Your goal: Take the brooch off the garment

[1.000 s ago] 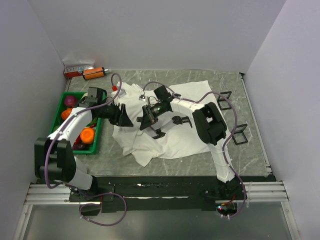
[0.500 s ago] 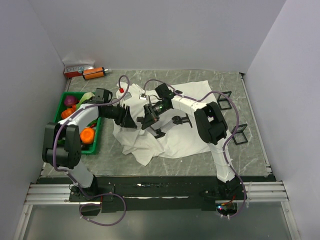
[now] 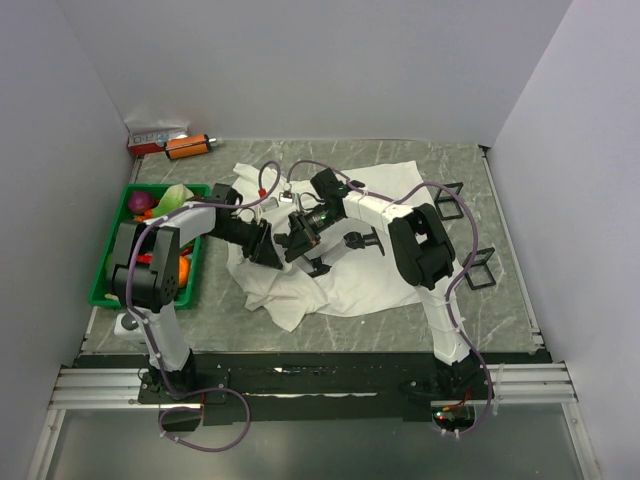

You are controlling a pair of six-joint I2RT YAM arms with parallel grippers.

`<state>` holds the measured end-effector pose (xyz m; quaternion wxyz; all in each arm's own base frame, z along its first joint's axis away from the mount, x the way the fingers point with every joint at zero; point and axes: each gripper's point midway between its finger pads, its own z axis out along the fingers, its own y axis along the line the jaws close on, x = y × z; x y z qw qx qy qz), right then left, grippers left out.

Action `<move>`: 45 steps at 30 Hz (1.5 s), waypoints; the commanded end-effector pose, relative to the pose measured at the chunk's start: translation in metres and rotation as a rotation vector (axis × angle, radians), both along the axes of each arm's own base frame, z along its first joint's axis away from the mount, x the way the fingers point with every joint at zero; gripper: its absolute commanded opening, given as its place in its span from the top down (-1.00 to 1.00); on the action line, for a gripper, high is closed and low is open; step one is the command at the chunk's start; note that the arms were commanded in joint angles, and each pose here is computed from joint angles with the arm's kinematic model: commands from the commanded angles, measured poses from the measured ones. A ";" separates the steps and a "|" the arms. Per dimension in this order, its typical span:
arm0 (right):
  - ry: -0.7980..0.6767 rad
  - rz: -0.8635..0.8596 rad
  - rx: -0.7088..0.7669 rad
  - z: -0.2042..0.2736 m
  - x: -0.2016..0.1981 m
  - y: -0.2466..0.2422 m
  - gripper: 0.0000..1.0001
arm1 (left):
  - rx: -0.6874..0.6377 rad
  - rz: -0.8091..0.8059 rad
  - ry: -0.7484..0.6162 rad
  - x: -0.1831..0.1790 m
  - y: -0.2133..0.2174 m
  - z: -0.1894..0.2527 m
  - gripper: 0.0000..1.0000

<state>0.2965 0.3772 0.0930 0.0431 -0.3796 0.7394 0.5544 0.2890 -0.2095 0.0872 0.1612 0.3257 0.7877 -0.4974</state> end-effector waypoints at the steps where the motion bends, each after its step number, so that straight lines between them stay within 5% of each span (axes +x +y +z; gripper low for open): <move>1: -0.058 0.027 0.058 0.030 -0.003 0.004 0.98 | -0.071 -0.053 -0.024 -0.003 -0.006 0.011 0.08; 11: -0.070 0.027 0.051 0.029 -0.003 0.005 0.98 | -0.098 -0.056 0.030 -0.002 -0.010 0.011 0.24; 36: -0.054 0.033 0.062 0.031 -0.006 0.010 1.00 | 0.005 -0.021 -0.087 0.012 -0.013 0.002 0.73; 45: -0.040 0.025 0.057 0.029 -0.005 0.012 1.00 | -0.034 -0.068 -0.050 -0.002 -0.020 0.005 0.63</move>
